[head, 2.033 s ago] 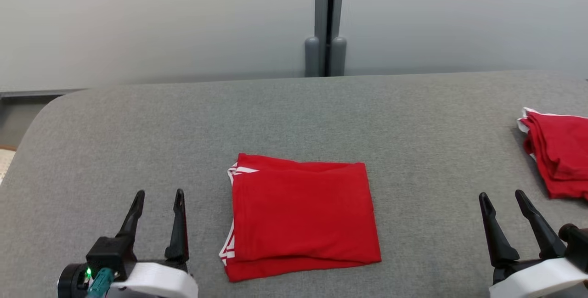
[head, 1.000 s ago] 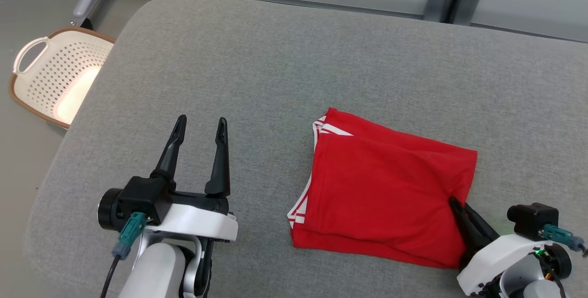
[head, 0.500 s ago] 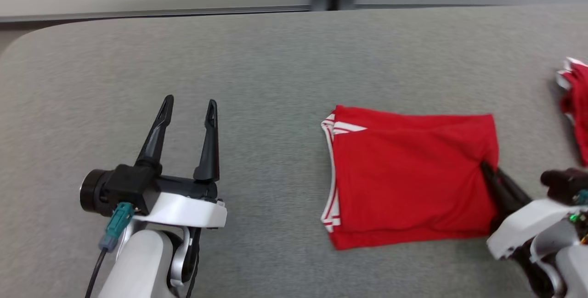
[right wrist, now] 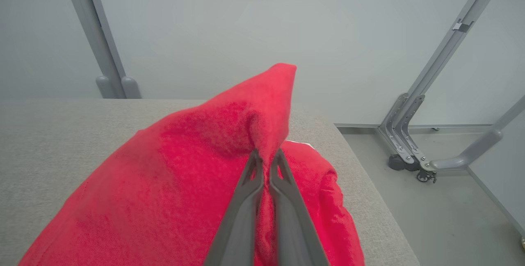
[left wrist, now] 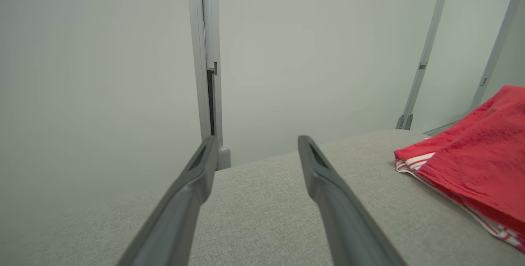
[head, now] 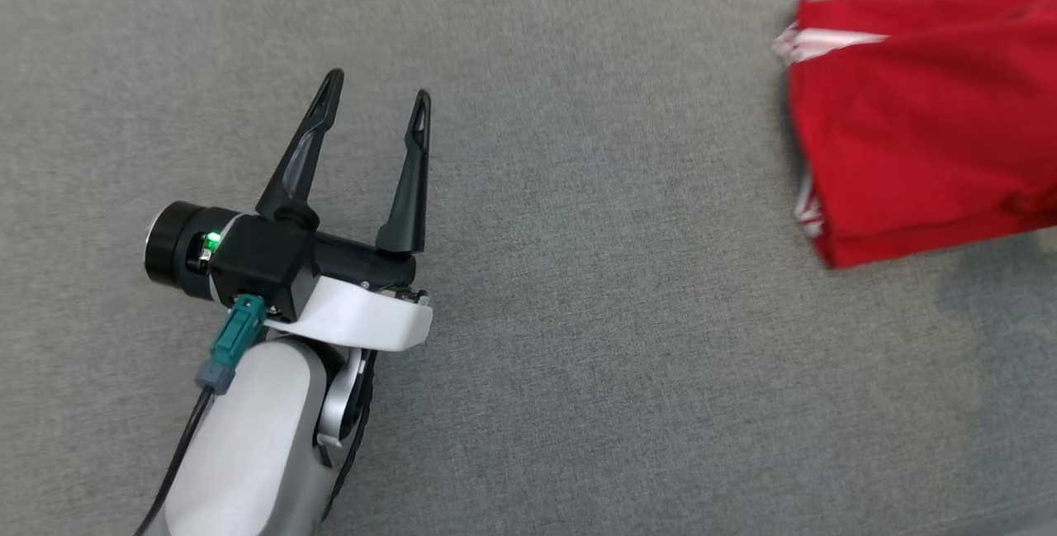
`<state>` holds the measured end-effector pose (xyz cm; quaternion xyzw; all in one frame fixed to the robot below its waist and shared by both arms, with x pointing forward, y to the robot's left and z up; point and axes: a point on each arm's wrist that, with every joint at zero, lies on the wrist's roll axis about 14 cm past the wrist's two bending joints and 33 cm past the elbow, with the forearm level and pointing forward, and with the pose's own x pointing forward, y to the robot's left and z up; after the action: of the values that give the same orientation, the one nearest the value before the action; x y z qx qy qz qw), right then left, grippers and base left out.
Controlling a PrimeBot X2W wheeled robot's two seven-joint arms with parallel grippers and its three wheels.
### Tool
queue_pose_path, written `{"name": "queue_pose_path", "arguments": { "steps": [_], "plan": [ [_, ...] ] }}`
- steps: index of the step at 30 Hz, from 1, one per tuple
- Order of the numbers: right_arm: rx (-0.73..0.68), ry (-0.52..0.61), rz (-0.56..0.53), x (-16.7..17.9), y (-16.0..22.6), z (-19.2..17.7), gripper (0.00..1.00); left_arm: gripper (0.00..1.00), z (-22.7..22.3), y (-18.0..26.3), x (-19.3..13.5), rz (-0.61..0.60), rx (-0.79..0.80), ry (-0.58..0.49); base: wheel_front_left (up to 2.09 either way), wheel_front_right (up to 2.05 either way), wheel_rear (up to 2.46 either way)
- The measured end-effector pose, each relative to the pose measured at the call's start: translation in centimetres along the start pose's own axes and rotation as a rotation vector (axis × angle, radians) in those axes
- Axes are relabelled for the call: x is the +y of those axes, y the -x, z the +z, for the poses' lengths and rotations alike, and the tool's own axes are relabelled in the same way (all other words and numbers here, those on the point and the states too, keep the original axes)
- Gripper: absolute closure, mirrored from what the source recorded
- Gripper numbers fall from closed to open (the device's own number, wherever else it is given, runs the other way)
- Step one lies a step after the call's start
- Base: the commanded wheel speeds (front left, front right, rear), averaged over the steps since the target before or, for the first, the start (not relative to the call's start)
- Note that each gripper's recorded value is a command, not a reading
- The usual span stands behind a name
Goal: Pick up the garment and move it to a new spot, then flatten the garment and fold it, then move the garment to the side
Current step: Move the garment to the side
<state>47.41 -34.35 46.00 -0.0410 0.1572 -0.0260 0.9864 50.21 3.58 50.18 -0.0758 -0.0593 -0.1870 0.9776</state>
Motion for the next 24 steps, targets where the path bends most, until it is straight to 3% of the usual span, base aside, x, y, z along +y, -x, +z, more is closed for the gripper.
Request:
{"name": "queue_pose_path", "arguments": {
  "steps": [6,14,15,17,18,19,24],
  "plan": [
    [-0.014,0.036,-0.113,-5.6,-1.6,1.2,1.0,0.0,-2.1,-2.4,-0.6,-0.051,0.012,0.003,0.0,0.0,0.0],
    [0.081,-0.001,-0.22,-9.6,-4.0,-2.5,1.0,0.0,-5.7,-4.3,-0.2,-0.081,0.053,0.001,0.0,0.0,0.0],
    [0.114,-0.034,-0.241,-9.9,-4.4,-4.2,0.89,0.0,-6.7,-4.5,0.0,-0.082,0.068,-0.003,0.0,0.0,0.0],
    [0.147,-0.058,-0.25,-9.7,-4.5,-6.0,0.22,0.0,-7.4,-4.4,0.2,-0.082,0.081,0.0,0.0,0.0,0.0],
    [0.147,-0.081,-0.254,-9.5,-4.6,-6.5,0.22,0.0,-7.6,-4.4,0.2,-0.083,0.087,-0.001,0.0,0.0,0.0],
    [0.151,-0.094,-0.259,-9.5,-4.5,-6.9,0.0,0.0,-7.6,-4.4,0.1,-0.085,0.088,-0.001,0.0,0.0,0.0],
    [0.115,-0.142,-0.285,-9.6,-3.6,-7.2,0.0,0.0,-7.3,-4.5,-0.1,-0.089,0.083,-0.007,0.0,0.0,0.0]
  ]
}}
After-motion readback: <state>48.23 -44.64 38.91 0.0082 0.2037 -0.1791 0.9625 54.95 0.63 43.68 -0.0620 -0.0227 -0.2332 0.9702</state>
